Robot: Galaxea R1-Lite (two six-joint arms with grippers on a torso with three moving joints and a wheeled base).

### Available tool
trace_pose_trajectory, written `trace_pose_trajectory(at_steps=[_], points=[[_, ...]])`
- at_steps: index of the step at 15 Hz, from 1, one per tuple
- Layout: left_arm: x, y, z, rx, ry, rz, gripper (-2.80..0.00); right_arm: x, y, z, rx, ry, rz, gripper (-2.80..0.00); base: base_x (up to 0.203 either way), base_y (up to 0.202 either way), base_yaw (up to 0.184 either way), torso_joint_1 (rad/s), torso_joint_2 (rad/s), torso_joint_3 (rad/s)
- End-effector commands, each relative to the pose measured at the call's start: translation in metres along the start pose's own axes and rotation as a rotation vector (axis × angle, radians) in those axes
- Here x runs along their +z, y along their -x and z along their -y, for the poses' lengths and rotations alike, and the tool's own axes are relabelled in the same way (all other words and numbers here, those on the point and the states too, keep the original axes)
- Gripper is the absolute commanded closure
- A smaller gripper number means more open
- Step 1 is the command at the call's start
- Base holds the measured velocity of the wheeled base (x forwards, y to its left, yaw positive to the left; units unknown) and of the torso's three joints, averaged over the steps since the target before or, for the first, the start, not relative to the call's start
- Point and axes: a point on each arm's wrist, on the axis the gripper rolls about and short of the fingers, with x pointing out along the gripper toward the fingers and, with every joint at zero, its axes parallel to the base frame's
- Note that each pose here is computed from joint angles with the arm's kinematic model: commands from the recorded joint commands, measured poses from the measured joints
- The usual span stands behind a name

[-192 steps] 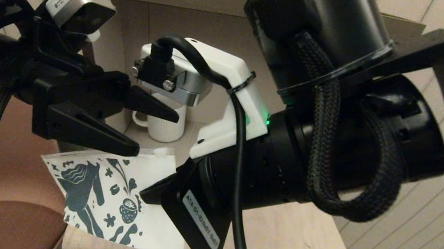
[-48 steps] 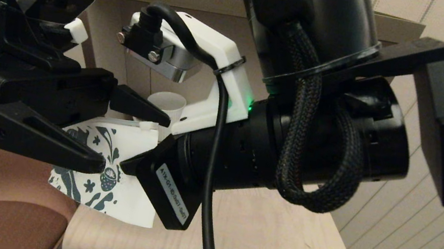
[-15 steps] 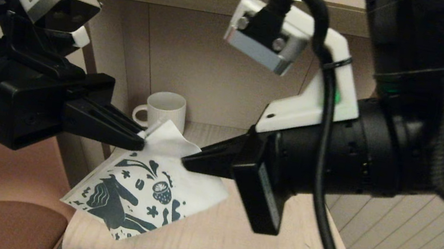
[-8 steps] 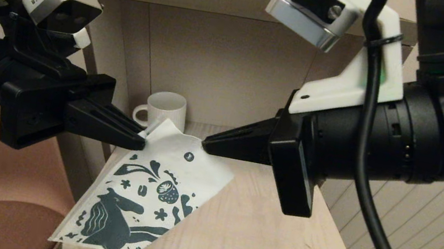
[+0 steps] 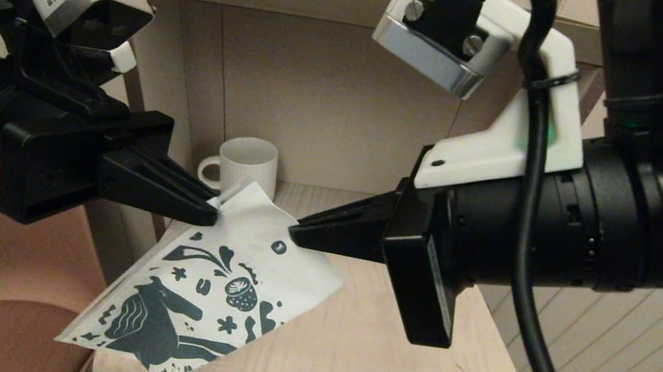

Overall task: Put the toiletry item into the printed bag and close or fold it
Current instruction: Hand it to the other hand

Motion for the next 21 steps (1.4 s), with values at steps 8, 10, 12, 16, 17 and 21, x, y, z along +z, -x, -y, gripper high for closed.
trace_pose_trajectory(at_steps=[8,10,12,16,17,21], points=[[0.0,0.0,0.002,-0.004,-0.003,0.006,0.0,0.006,0.013,0.001,-0.096,0.0,0.029,-2.8,0.0,0.0,0.0,0.0,0.0,0.0],[0.0,0.0,0.002,-0.004,-0.003,0.006,0.0,0.006,0.012,0.0,-0.086,-0.002,0.027,-2.8,0.0,0.0,0.0,0.0,0.0,0.0],[0.0,0.0,0.002,-0.004,-0.003,0.006,0.0,0.008,0.01,-0.001,-0.042,0.002,0.034,-2.8,0.0,0.0,0.0,0.0,0.0,0.0],[0.003,0.001,0.008,-0.003,-0.011,0.007,0.0,0.007,-0.008,-0.006,0.102,0.005,0.019,-2.8,0.0,0.0,0.0,0.0,0.0,0.0],[0.003,0.002,0.008,-0.002,-0.011,0.008,0.0,0.008,-0.013,-0.006,0.109,0.006,0.014,-2.8,0.0,0.0,0.0,0.0,0.0,0.0],[0.002,0.0,0.013,-0.01,-0.013,0.005,0.0,0.014,-0.008,-0.01,0.131,0.026,-0.098,-2.8,0.0,0.0,0.0,0.0,0.0,0.0]])
